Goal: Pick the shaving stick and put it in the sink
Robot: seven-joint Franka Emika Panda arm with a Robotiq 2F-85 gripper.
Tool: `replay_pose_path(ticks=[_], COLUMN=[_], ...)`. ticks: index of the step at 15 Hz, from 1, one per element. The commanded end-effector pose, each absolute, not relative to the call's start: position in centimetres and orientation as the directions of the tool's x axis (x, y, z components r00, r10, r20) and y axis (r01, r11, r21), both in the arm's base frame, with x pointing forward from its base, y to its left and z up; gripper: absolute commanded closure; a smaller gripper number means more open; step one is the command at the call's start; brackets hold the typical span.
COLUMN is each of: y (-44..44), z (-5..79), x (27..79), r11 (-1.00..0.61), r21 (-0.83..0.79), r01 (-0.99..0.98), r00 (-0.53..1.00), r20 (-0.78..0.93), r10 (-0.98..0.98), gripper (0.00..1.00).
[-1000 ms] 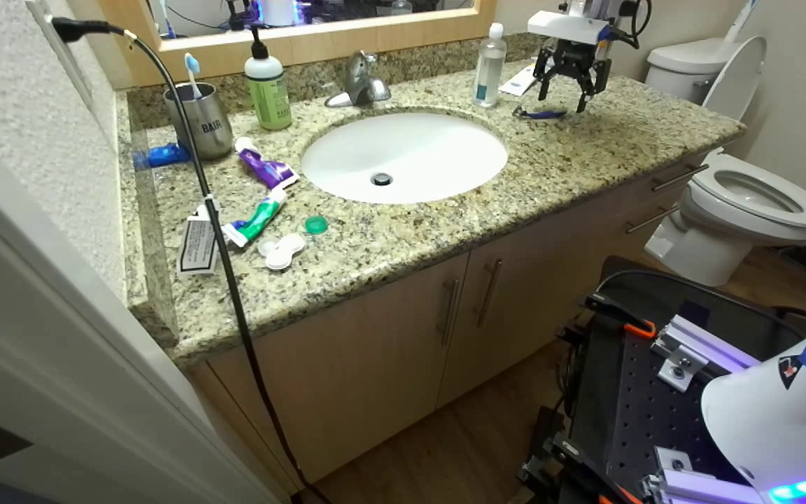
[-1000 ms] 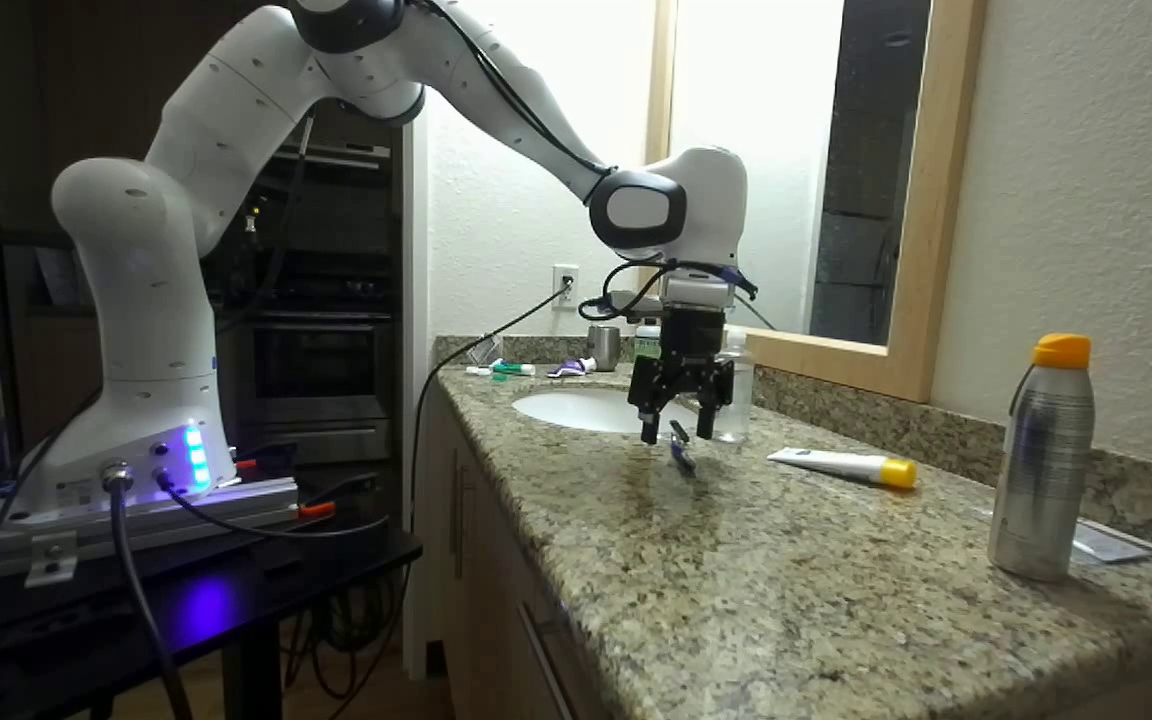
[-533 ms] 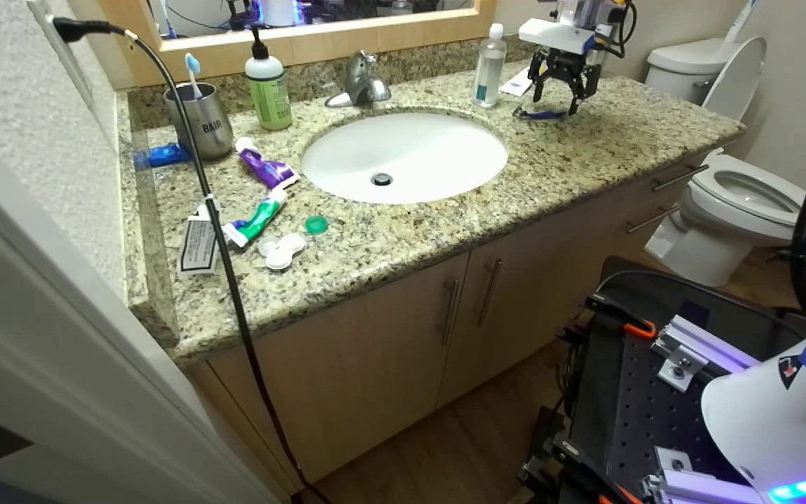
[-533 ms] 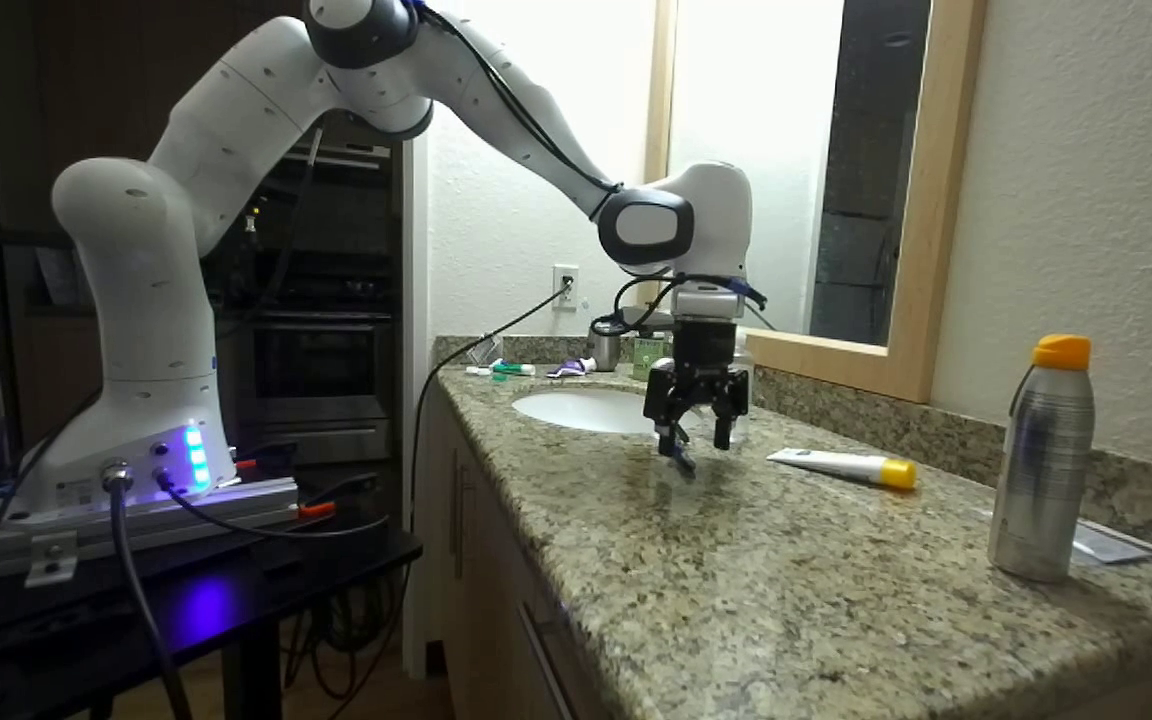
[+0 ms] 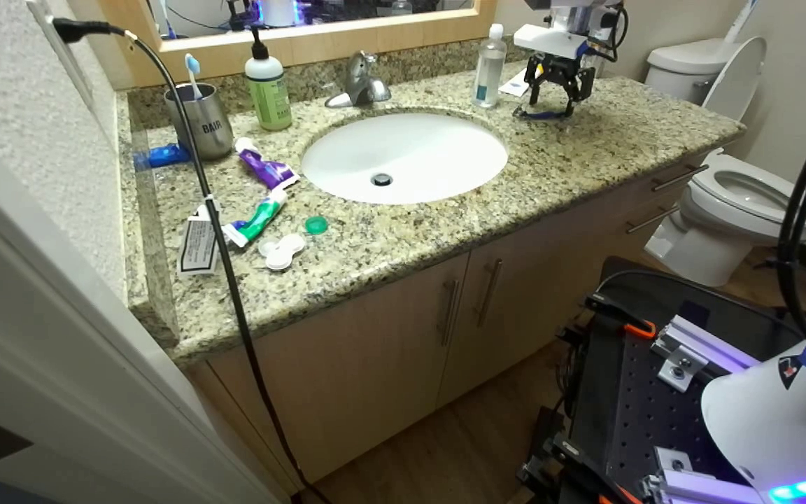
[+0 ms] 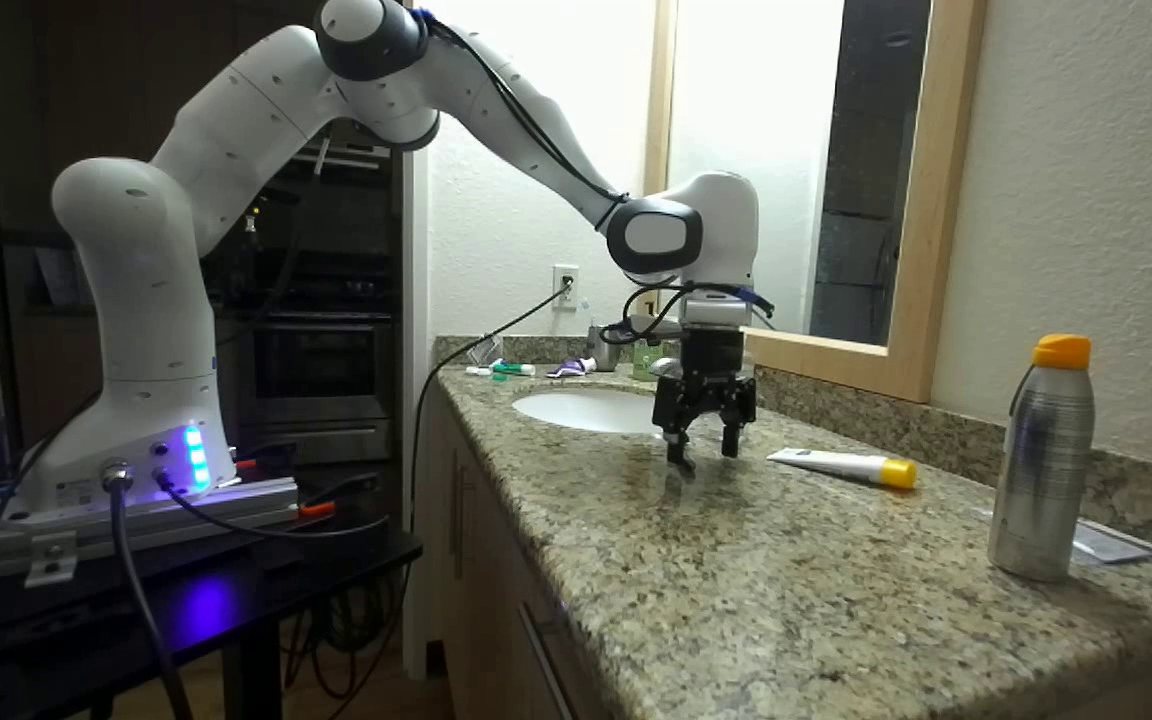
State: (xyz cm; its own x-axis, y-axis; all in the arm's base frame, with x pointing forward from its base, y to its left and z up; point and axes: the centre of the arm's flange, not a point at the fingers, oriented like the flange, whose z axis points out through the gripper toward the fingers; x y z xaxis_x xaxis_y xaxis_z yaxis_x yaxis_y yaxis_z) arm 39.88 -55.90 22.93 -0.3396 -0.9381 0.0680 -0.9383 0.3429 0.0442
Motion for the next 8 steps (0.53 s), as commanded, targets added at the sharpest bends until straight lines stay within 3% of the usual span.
replay_pose_path(ticks=[1, 3, 4, 5, 8], y=[-56.6, -57.2, -57.4, -57.4, -57.7], z=[22.4, 22.3, 22.3, 22.2, 22.5], x=[39.7, 39.6, 39.5, 39.5, 39.5], r11=[0.355, 0.363, 0.363, 0.366, 0.374], r21=[0.05, 0.05, 0.047, 0.044, 0.031], r01=[-0.934, -0.931, -0.931, -0.93, -0.927], r00=[-0.352, -0.361, -0.361, -0.364, -0.373], r20=[0.055, 0.047, 0.042, 0.042, 0.041], r10=[-0.934, -0.932, -0.932, -0.93, -0.927], gripper=[0.0, 0.0, 0.25, 0.26, 0.47])
